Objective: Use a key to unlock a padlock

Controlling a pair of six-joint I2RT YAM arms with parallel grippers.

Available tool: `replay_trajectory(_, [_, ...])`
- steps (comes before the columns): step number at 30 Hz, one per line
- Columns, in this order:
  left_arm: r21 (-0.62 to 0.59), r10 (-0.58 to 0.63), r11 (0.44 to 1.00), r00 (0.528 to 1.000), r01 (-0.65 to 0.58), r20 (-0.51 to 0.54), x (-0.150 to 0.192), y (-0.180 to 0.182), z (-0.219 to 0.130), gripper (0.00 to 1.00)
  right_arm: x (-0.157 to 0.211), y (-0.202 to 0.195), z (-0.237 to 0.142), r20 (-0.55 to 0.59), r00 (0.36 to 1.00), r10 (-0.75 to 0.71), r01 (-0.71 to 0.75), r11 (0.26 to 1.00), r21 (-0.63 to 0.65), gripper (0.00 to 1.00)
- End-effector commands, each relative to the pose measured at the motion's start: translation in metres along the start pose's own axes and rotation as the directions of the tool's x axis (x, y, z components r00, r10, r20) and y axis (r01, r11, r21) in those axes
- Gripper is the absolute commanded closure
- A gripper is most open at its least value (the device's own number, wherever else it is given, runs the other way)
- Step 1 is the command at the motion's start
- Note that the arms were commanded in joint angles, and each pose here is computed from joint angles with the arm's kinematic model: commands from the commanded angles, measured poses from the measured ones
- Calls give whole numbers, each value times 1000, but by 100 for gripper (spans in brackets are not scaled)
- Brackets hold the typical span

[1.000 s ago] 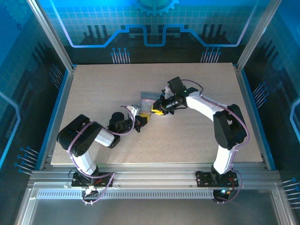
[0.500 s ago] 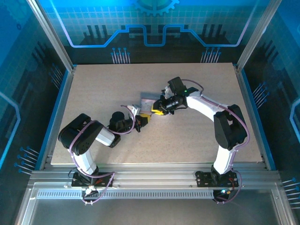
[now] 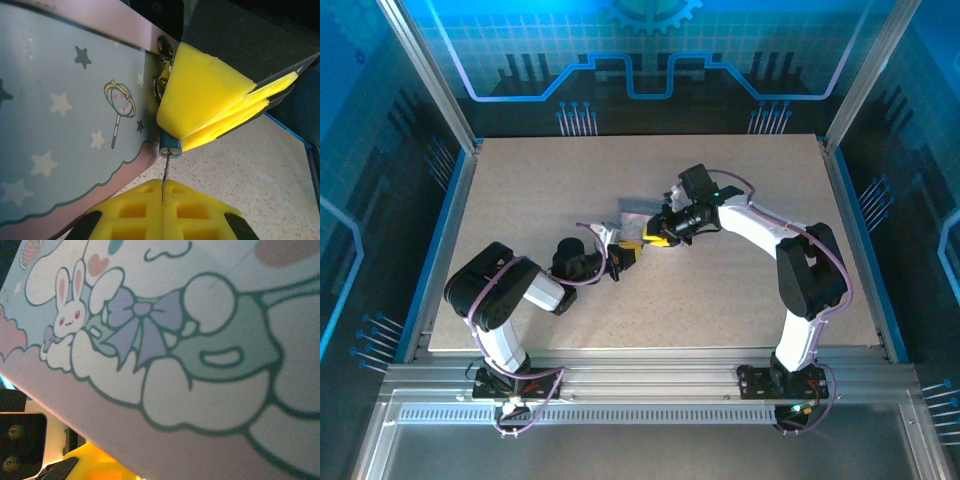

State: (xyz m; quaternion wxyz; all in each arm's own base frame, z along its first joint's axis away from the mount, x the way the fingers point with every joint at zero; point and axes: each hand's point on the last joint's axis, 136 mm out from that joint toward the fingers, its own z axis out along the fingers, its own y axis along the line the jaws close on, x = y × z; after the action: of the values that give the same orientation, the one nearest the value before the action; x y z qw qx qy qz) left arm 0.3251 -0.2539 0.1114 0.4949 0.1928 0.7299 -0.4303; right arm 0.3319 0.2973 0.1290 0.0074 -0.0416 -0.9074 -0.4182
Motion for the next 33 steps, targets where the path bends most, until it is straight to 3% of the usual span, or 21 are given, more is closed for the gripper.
replay_trajectory(1, [53, 1, 999, 997, -5, 76, -28, -9, 4, 100, 1, 18, -6, -29, 998, -48, 46, 997, -65, 100])
replay_trajectory(7, [110, -99, 990, 992, 89, 84, -42, -15, 14, 100, 2, 12, -1, -28, 998, -52, 50, 997, -62, 100])
replay_trajectory(15, [74, -112, 991, 992, 108, 50, -33, -11, 20, 100, 2, 4, 5, -24, 999, -37, 35, 998, -42, 100])
replay_trajectory(23, [-31, -215, 977, 974, 213, -66, 21, -7, 21, 100, -4, -28, 13, 58, 998, -6, 2, 997, 79, 81])
replay_trajectory(29, [-101, -255, 964, 963, 246, -86, 42, -8, 18, 100, -1, -48, 21, 95, 995, 0, -13, 991, 136, 76])
replay_trajectory(33, [-129, -267, 959, 956, 252, -120, 44, -5, 21, 100, 1, -51, 21, 115, 993, -6, -11, 989, 148, 58])
